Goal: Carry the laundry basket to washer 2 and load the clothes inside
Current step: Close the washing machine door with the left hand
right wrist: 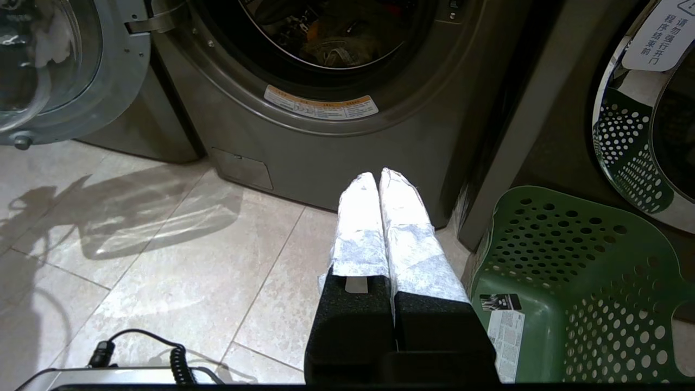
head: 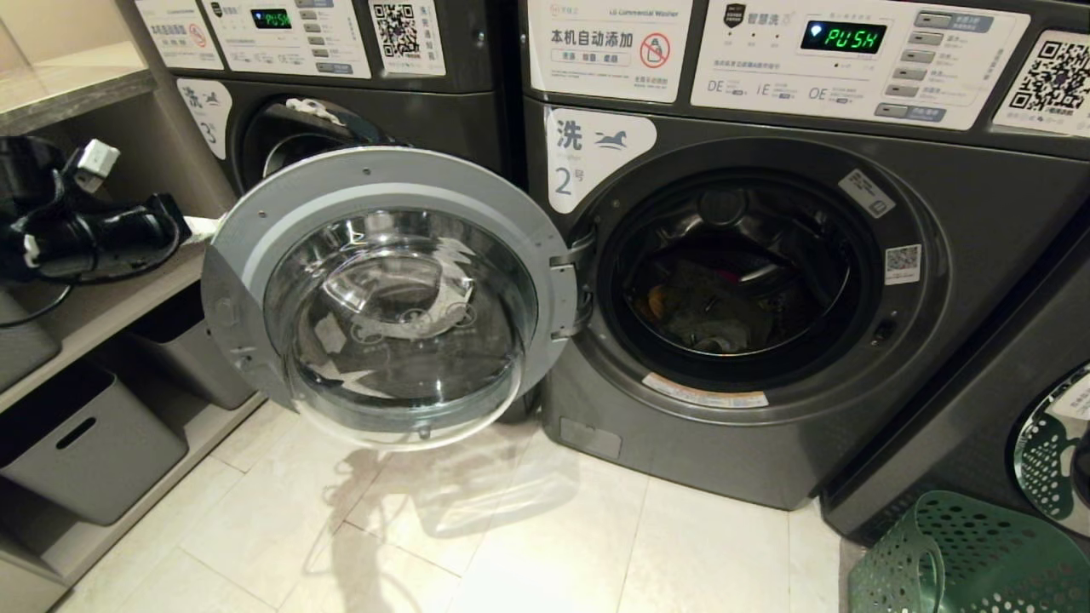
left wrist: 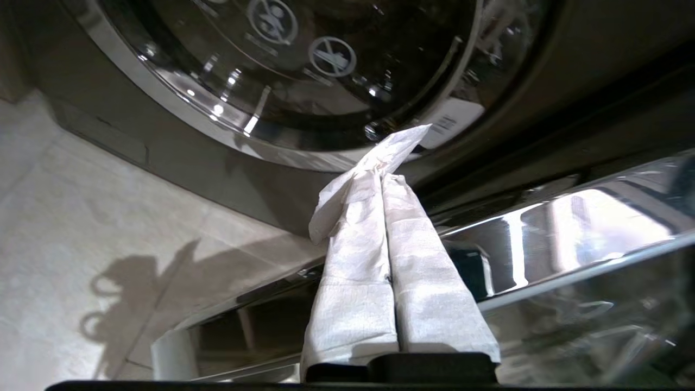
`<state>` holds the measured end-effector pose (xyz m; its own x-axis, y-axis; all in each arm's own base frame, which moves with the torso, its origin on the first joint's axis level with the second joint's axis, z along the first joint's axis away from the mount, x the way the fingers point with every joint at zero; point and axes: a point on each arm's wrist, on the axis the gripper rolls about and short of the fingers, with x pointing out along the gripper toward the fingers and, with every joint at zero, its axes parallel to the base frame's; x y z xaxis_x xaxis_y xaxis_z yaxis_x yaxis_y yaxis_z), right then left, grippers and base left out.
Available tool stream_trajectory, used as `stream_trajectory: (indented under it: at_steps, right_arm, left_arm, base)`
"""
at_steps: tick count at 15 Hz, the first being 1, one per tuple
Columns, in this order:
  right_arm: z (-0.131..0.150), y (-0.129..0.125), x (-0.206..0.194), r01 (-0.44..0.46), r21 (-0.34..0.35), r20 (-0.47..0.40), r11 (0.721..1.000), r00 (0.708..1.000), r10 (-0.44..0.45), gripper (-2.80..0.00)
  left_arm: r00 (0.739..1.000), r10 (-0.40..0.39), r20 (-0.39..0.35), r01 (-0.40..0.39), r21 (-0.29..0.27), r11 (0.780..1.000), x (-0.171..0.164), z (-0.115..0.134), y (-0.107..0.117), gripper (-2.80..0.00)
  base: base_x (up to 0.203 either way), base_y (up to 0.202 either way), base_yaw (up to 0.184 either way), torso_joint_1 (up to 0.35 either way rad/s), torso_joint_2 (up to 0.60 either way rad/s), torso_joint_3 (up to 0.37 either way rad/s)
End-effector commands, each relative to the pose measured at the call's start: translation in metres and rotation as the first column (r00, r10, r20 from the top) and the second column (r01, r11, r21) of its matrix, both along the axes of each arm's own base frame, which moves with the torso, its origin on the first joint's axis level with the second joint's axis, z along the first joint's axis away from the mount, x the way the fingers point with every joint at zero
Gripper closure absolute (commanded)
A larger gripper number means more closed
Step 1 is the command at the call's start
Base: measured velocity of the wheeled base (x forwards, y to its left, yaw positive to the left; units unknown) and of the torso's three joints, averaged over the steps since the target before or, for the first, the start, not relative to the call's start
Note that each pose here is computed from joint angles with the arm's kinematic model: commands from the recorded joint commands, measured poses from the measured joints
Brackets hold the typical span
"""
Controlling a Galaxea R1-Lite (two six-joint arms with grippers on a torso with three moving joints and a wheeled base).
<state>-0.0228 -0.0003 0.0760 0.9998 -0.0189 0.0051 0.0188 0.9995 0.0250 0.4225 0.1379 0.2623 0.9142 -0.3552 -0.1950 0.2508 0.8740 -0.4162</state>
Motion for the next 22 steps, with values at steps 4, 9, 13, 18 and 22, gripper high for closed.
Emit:
stream_trajectory:
  at_steps: [4,9,13,18,22]
  right_arm:
    - [0.0,0.0,0.0,-0.002,0.001,0.001,1.0,1.0,0.002,0.0]
    - [0.0,0.0,0.0,-0.002,0.007,0.0,1.0,1.0,0.002,0.0]
    - [0.0,0.0,0.0,-0.001,0.015,0.001,1.0,1.0,0.001,0.0]
    - [0.0,0.0,0.0,0.001,0.017,0.001,1.0,1.0,-0.001,0.0]
    - [0.0,0.0,0.0,0.001,0.017,-0.002,1.0,1.0,-0.001,0.0]
  left_arm:
    - [0.995,-0.05,-0.089,0.046,-0.045,0.998,-0.053,0.044,-0.021,0.0]
    - [0.948,-0.116,-0.296,0.095,-0.086,0.992,-0.105,0.058,-0.053,0.0]
    - [0.899,-0.18,-0.4,0.168,-0.064,0.984,-0.127,0.055,-0.069,0.0]
    - [0.861,-0.233,-0.453,0.233,-0.055,0.971,-0.144,0.05,-0.084,0.0]
    - [0.819,-0.311,-0.482,0.317,-0.071,0.946,-0.166,0.045,-0.114,0.0]
  base:
    - [0.0,0.0,0.0,0.0,0.0,0.0]
    - [0.0,0.0,0.0,0.0,0.0,0.0]
    - [0.0,0.0,0.0,0.0,0.0,0.0]
    - [0.0,0.0,0.0,0.0,0.0,0.0]
    - [0.0,0.0,0.0,0.0,0.0,0.0]
